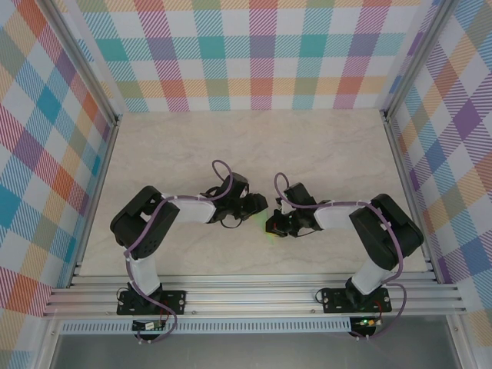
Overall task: Fold a paper plane with a square sheet of paper (pick it up from the middle)
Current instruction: Fold the wing for the fifth time at the center of the table.
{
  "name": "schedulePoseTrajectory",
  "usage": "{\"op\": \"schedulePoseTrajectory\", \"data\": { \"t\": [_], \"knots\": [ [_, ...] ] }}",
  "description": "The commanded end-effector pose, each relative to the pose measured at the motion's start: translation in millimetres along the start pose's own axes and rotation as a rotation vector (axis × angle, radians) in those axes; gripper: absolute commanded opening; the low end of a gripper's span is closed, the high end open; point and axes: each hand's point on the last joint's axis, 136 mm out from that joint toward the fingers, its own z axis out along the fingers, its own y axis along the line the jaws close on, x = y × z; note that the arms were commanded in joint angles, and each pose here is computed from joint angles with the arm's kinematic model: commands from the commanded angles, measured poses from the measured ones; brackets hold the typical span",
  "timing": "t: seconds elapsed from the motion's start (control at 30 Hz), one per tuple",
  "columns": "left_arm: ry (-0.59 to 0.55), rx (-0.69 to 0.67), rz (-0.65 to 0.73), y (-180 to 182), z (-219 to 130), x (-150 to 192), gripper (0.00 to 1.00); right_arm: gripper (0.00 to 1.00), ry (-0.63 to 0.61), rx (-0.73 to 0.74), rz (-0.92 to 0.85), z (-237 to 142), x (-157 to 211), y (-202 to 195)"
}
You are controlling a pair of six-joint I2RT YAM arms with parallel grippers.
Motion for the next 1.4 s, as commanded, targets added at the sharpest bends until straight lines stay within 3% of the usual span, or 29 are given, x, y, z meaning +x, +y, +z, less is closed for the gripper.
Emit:
{"op": "schedulePoseTrajectory", "data": {
  "t": [0.0, 0.53, 0.9, 1.37],
  "knots": [
    [0.003, -0.007, 0.060, -17, -18, 0, 0.48, 0.00, 0.082, 0.184, 0.082, 8, 28, -51],
    [0.001, 0.103, 0.114, -41, -12, 0, 0.49, 0.00, 0.092, 0.209, 0.094, 9, 31, -59],
    [-0.038, -0.080, 0.048, 12, 5, -10, 0.46, 0.00, 0.103, 0.234, 0.099, 9, 35, -66],
    [-0.063, -0.131, 0.012, 41, -4, -43, 0.46, 0.00, 0.124, 0.253, 0.104, 11, 40, -72]
  ]
}}
